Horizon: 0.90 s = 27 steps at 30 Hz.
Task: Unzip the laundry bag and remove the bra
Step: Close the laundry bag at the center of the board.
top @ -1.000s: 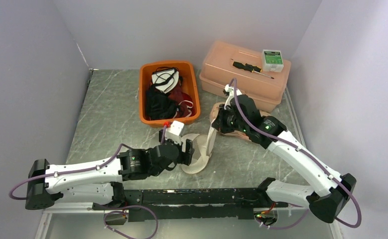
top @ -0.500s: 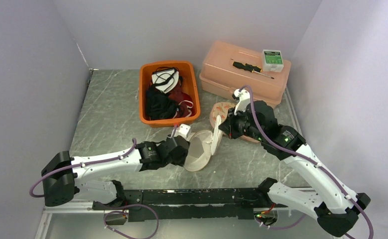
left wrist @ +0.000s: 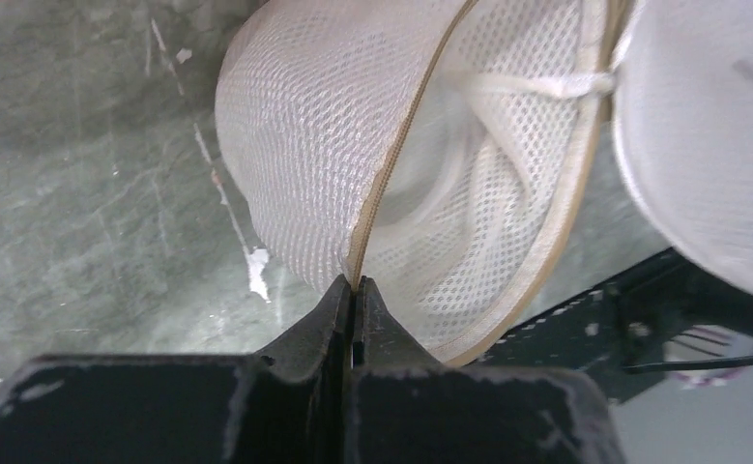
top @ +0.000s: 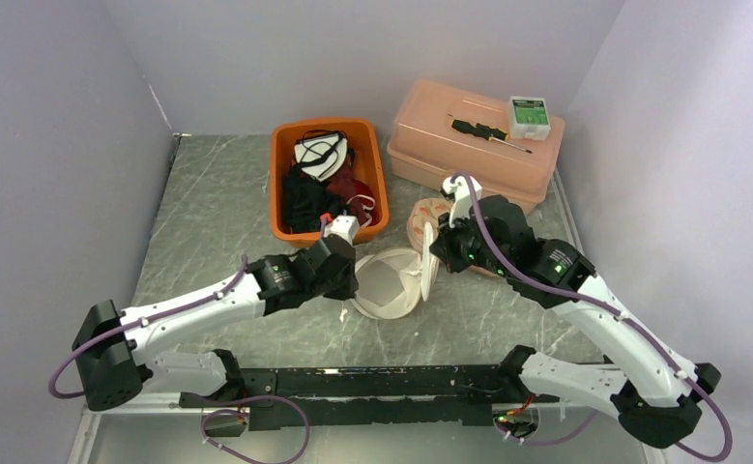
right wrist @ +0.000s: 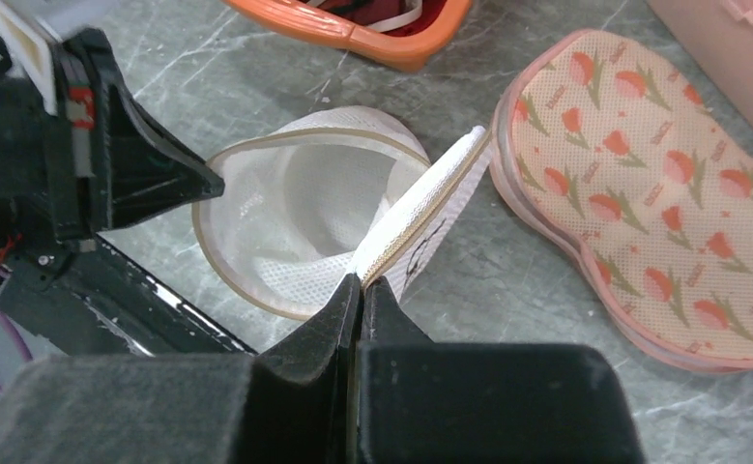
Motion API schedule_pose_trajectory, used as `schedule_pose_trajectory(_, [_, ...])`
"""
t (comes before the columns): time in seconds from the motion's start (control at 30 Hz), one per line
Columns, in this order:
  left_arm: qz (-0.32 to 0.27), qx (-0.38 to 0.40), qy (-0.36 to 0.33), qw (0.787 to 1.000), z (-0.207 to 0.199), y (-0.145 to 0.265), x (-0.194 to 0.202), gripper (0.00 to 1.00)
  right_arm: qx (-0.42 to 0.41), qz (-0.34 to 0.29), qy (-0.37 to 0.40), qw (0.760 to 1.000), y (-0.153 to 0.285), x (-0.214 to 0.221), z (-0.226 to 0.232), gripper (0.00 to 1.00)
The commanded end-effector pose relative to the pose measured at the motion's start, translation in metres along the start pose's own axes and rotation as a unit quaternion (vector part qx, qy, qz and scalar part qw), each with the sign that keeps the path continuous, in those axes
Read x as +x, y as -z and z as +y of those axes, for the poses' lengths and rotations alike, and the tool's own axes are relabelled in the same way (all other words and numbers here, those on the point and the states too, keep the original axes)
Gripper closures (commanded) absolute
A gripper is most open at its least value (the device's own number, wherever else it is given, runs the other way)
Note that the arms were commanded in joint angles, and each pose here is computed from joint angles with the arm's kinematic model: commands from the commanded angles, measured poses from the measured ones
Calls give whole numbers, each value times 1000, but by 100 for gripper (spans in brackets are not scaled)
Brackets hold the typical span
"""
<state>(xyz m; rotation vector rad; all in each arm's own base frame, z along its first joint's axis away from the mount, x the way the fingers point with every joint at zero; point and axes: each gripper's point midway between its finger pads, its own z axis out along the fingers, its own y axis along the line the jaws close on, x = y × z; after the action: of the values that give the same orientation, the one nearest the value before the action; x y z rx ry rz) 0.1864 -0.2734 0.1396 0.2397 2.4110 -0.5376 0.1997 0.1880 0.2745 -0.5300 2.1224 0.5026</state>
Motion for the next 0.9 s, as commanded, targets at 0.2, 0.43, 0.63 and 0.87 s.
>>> schedule_pose_trajectory(0.2, [-8,95,100,990,-46,46,-55,97,109,0,83,991,16,-28,-2,100])
schedule_pose_trajectory(0.43, [-4,91,116,989,-35,50,-53,97,133,34,119,983,6,-16,6,100])
schedule_pose_trajectory(0.63, [33,97,157,982,-19,15,-21,97,137,80,140,977,-24,14,17,100])
schedule_pose_trajectory(0.87, [22,85,166,982,-6,12,-12,97,117,92,162,976,-42,20,46,100])
